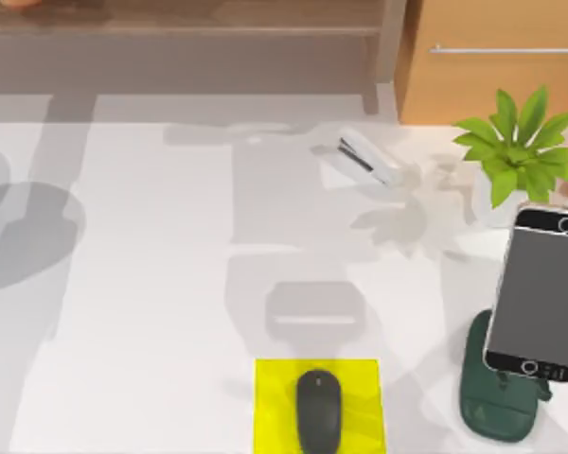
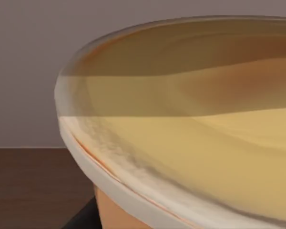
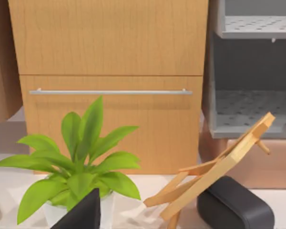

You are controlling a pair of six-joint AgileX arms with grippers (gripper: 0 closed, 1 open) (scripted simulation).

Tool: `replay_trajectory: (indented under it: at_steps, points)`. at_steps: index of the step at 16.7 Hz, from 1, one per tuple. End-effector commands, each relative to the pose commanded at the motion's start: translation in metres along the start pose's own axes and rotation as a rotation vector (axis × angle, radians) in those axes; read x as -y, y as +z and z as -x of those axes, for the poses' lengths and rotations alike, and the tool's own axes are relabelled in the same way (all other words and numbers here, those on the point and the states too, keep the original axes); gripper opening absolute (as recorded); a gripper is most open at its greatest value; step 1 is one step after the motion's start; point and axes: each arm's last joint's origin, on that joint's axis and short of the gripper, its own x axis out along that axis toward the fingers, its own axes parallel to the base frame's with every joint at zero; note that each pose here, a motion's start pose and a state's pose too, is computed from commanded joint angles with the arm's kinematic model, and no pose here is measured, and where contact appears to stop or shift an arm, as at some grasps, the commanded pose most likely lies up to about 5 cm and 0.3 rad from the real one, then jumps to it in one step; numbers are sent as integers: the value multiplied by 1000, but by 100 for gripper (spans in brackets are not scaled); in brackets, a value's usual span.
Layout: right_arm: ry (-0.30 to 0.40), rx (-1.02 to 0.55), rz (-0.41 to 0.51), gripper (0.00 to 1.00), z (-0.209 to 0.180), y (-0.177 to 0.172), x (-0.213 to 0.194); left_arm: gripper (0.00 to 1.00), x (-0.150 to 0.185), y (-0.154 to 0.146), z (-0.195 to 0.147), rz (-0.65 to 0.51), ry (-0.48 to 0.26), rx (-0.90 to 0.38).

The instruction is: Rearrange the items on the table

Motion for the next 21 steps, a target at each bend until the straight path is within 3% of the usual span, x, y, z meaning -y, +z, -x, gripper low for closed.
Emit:
replay_trajectory:
  at_steps: [2,15,21]
  points:
    - [0,0,0,100,0,0,0,0,0,0,0,0,0,0]
    - [0,0,0,100,0,0,0,98,0,0,0,0,0,0]
    - [0,0,0,100,0,0,0,100,0,0,0,0,0,0]
